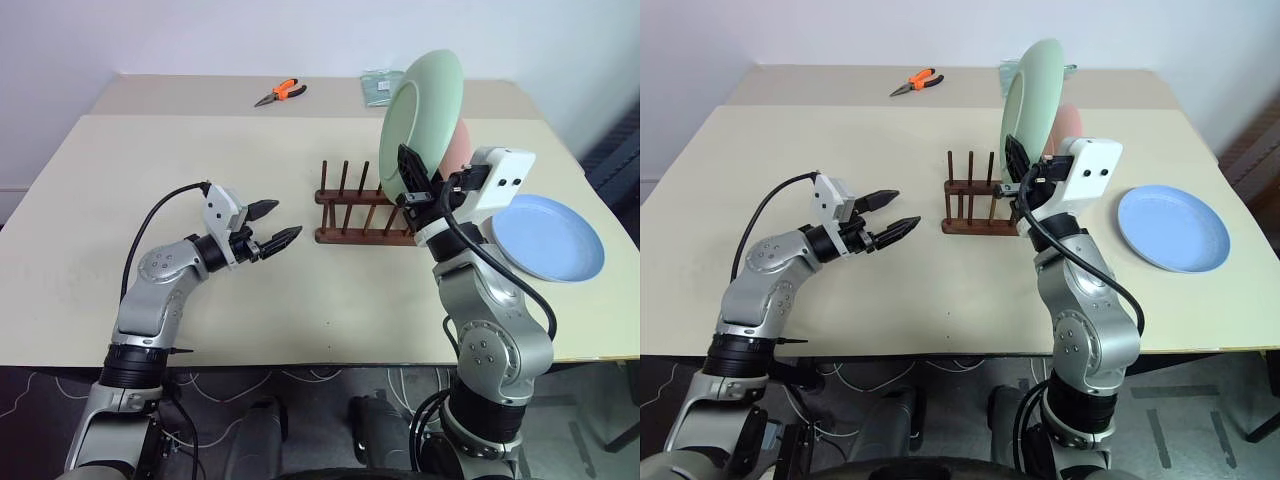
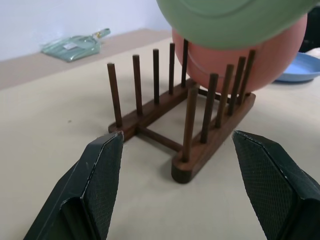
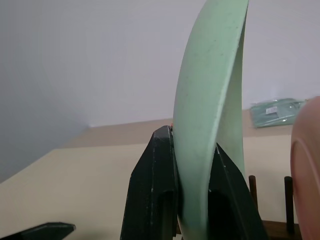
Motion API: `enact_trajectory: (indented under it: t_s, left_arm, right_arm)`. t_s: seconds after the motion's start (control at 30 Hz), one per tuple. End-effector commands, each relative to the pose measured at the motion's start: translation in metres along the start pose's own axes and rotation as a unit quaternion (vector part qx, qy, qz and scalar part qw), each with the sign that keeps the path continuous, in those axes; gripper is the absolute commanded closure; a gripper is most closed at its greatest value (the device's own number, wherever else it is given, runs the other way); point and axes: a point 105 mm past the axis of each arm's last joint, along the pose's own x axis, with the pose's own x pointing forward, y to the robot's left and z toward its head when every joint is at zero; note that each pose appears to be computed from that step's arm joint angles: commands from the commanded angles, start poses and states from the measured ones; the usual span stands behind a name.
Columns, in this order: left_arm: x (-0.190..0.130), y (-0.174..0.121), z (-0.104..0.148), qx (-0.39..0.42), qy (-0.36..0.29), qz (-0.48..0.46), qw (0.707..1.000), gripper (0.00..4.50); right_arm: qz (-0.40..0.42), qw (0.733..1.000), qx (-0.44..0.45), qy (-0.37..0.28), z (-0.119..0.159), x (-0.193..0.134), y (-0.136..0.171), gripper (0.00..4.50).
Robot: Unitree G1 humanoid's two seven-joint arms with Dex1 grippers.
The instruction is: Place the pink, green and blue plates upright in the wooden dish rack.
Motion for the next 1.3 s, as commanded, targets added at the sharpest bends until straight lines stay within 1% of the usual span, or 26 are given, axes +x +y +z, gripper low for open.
enact_trajectory:
  t_s: [0.03, 0.13, 0.33, 0.47, 0.57, 0.73, 0.87, 0.93, 1.0, 1.03, 1.1, 1.13, 1.17, 1.2, 1.23, 1.27, 1.3]
  left_arm:
    - [0.000, -0.004, 0.011, 0.022, -0.010, -0.012, 1.000, 0.95]
    - [0.001, -0.006, 0.010, 0.021, -0.010, -0.013, 1.000, 0.95]
    - [0.001, -0.009, 0.009, 0.021, -0.006, -0.019, 1.000, 0.95]
    - [0.003, -0.011, 0.008, 0.025, -0.004, -0.023, 0.999, 0.90]
    - [0.003, -0.010, 0.008, 0.025, -0.003, -0.022, 0.999, 0.90]
    - [0.002, -0.010, 0.007, 0.026, -0.001, -0.020, 0.999, 0.90]
    - [0.002, -0.009, 0.007, 0.026, -0.001, -0.019, 0.999, 0.90]
    - [0.003, -0.009, 0.007, 0.027, -0.002, -0.019, 0.999, 0.90]
    - [0.004, -0.008, 0.008, 0.030, -0.004, -0.021, 0.999, 0.90]
    - [0.005, -0.009, 0.009, 0.030, -0.006, -0.024, 0.999, 0.90]
    - [0.008, -0.011, 0.010, 0.030, -0.010, -0.036, 0.999, 0.90]
    - [0.009, -0.013, 0.010, 0.029, -0.011, -0.041, 0.999, 0.90]
    - [0.011, -0.015, 0.010, 0.026, -0.012, -0.048, 0.998, 0.90]
    - [0.014, -0.023, 0.010, 0.020, -0.010, -0.075, 0.997, 0.90]
    - [0.016, -0.030, 0.010, 0.014, -0.008, -0.100, 0.995, 0.90]
    - [0.017, -0.035, 0.010, 0.010, -0.006, -0.120, 0.993, 0.90]
    - [0.018, -0.039, 0.010, 0.008, -0.004, -0.133, 0.991, 0.90]
  right_arm:
    - [0.022, 1.000, 0.001, -0.020, 0.012, 0.000, 0.012, 4.50]
    - [0.008, 1.000, 0.011, 0.019, -0.004, 0.001, 0.004, 4.50]
    - [-0.023, 0.997, 0.032, 0.059, -0.019, 0.005, -0.014, 4.50]
    - [-0.016, 0.997, 0.009, 0.071, -0.021, 0.010, -0.017, 2.78]
    - [-0.009, 0.997, -0.031, 0.066, -0.016, 0.014, -0.018, 1.29]
    - [0.035, 0.992, -0.118, 0.022, 0.009, 0.017, -0.007, 1.29]
    - [0.088, 0.975, -0.199, -0.040, 0.051, 0.013, 0.006, 1.29]
    - [0.094, 0.967, -0.229, -0.067, 0.071, 0.010, 0.004, 1.29]
    - [0.053, 0.965, -0.240, -0.097, 0.098, 0.006, -0.018, 1.29]
    - [0.018, 0.964, -0.246, -0.104, 0.109, 0.004, -0.036, 1.29]
    - [-0.072, 0.960, -0.255, -0.094, 0.124, -0.009, -0.084, 0.76]
    - [-0.100, 0.957, -0.257, -0.086, 0.126, -0.015, -0.100, 0.52]
    - [-0.128, 0.952, -0.269, -0.072, 0.127, -0.023, -0.117, 0.09]
    - [-0.153, 0.943, -0.297, 0.012, 0.104, -0.039, -0.144, 0.04]
    - [-0.156, 0.927, -0.330, 0.089, 0.083, -0.056, -0.162, 0.04]
    - [-0.153, 0.914, -0.345, 0.149, 0.066, -0.071, -0.174, 0.04]
    - [-0.150, 0.907, -0.344, 0.192, 0.052, -0.082, -0.181, 0.04]
